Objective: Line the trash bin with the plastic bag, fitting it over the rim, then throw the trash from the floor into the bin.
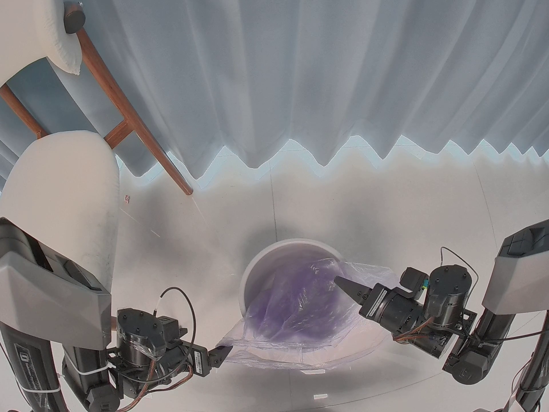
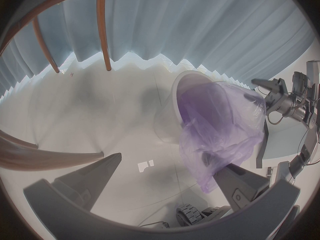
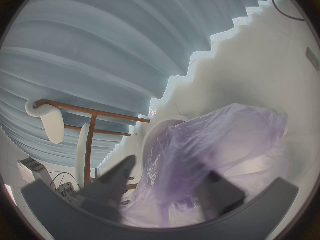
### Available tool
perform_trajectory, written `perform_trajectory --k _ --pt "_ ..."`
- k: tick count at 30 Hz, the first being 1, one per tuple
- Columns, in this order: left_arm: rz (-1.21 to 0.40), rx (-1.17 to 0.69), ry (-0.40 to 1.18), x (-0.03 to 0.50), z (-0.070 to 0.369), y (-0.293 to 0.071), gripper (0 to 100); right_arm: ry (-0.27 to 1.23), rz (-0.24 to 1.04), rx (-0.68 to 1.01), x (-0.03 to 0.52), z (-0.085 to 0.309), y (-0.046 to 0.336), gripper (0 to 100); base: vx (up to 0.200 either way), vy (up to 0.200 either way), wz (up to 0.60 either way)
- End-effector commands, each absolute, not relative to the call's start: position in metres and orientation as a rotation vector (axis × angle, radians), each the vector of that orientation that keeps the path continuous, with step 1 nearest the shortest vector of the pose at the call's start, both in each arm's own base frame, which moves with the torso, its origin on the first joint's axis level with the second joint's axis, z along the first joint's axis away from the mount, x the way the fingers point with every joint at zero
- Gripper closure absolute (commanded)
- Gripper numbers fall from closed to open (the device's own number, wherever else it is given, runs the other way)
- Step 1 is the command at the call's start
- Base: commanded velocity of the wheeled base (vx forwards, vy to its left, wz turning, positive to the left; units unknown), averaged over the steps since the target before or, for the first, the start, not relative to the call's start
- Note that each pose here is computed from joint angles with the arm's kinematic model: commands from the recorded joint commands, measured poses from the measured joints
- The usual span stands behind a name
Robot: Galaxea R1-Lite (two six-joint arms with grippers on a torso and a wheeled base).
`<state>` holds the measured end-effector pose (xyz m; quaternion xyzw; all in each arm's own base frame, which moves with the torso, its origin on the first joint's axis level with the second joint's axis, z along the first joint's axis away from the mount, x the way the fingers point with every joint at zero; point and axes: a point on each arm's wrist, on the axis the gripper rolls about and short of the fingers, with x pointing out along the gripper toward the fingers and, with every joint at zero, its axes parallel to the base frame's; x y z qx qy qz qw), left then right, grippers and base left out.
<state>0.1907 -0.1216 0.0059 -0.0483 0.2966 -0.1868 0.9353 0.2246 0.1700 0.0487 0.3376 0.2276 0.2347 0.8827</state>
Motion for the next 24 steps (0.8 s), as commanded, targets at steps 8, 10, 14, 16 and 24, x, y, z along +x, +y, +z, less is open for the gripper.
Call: perform_trajectory --k 8,10,14,16,24 --pt "-0.636 -0.163 0.518 0.178 0.040 -0.130 0 0.461 0.468 0.712 0.228 0.045 0.174 100 0.000 0.000 0.00" --pt "-0.683 -0.153 0.524 0.169 0.043 -0.128 0 0.476 0.438 0.718 0.227 0.040 0.173 100 0.000 0.000 0.00" --pt "-0.713 -0.116 0.506 0.168 0.045 -0.128 0 0.493 0.374 0.749 0.228 0.030 0.174 100 0.000 0.000 0.00" --pt "-0.731 -0.104 0.501 0.169 0.044 -0.129 0 0.497 0.370 0.757 0.229 0.029 0.175 100 0.000 0.000 0.00" --pt "-0.803 -0.223 0.331 0.199 0.071 -0.161 0 0.498 0.376 0.754 0.228 0.029 0.177 100 0.000 0.000 0.00"
